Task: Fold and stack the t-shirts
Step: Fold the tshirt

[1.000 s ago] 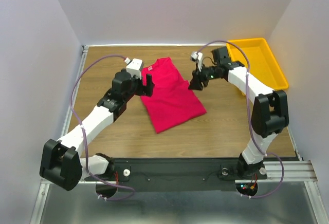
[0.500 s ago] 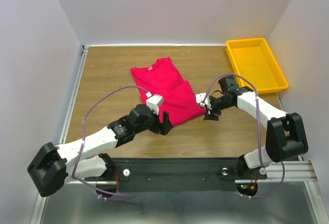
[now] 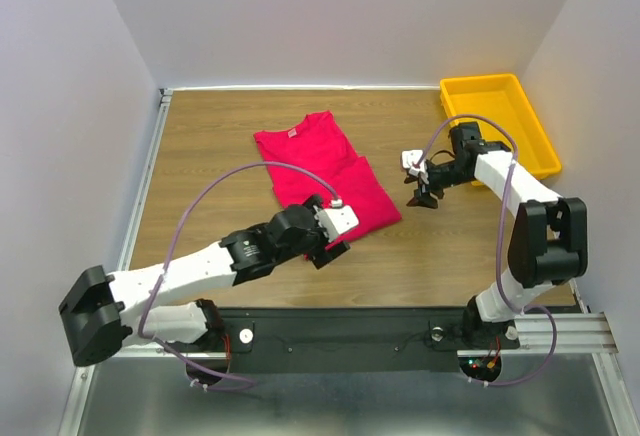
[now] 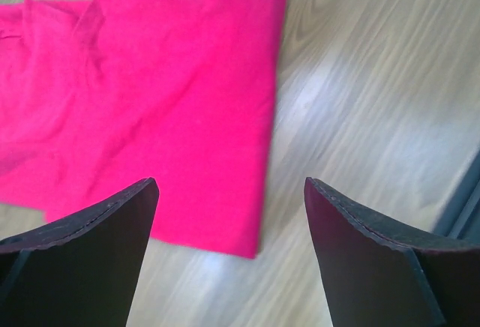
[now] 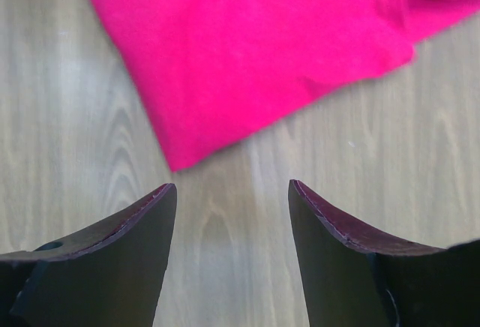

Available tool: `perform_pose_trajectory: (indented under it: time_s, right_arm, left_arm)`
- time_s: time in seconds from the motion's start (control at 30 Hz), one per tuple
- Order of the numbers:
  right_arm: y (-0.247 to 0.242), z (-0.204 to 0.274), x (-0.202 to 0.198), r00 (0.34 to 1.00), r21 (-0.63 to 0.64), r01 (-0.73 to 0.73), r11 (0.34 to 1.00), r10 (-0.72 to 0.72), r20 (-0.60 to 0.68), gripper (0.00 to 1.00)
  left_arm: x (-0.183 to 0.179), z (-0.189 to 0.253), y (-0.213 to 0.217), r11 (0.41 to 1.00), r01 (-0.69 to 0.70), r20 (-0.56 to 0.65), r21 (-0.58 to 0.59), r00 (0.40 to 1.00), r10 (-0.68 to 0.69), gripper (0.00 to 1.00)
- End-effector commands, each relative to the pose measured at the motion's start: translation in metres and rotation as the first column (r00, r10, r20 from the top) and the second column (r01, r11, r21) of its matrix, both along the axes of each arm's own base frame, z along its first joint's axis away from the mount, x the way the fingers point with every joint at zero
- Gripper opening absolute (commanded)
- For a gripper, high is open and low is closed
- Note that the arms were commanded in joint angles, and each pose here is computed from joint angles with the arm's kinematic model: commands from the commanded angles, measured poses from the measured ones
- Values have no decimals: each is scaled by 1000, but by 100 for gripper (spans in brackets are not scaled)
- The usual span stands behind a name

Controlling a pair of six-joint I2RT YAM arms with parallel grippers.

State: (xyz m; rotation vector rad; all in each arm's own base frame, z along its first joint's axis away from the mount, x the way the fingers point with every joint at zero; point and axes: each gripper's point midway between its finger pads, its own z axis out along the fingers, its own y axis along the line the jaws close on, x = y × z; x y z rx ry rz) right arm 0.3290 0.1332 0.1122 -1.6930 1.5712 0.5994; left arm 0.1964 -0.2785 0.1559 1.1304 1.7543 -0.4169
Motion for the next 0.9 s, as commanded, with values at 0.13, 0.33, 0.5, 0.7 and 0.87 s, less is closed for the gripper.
perform_pose_trajectory:
  time_s: [0.13, 0.33, 0.5, 0.7, 0.87]
  right_arm:
    - [19, -18, -41, 969, 80, -169, 982, 180, -169, 67]
    - [19, -23, -32, 968, 68, -161, 985, 171, -186, 66]
    - [19, -24, -32, 968, 61, -162, 985, 171, -186, 66]
    - [17, -27, -32, 967, 50, -163, 985, 170, -192, 66]
    - [16, -28, -29, 966, 41, -160, 986, 165, -197, 66]
  left_arm:
    - [-19, -85, 22, 909, 114, -25, 401, 993, -113, 88]
    - [-12, -119, 25, 851, 74, -55, 520, 997, -53, 83]
    - [-2, -126, 22, 840, 19, -36, 542, 999, 0, 83]
    - [1, -122, 24, 835, -18, -34, 550, 998, 44, 82]
    - [0, -128, 34, 802, -22, -64, 597, 995, 75, 81]
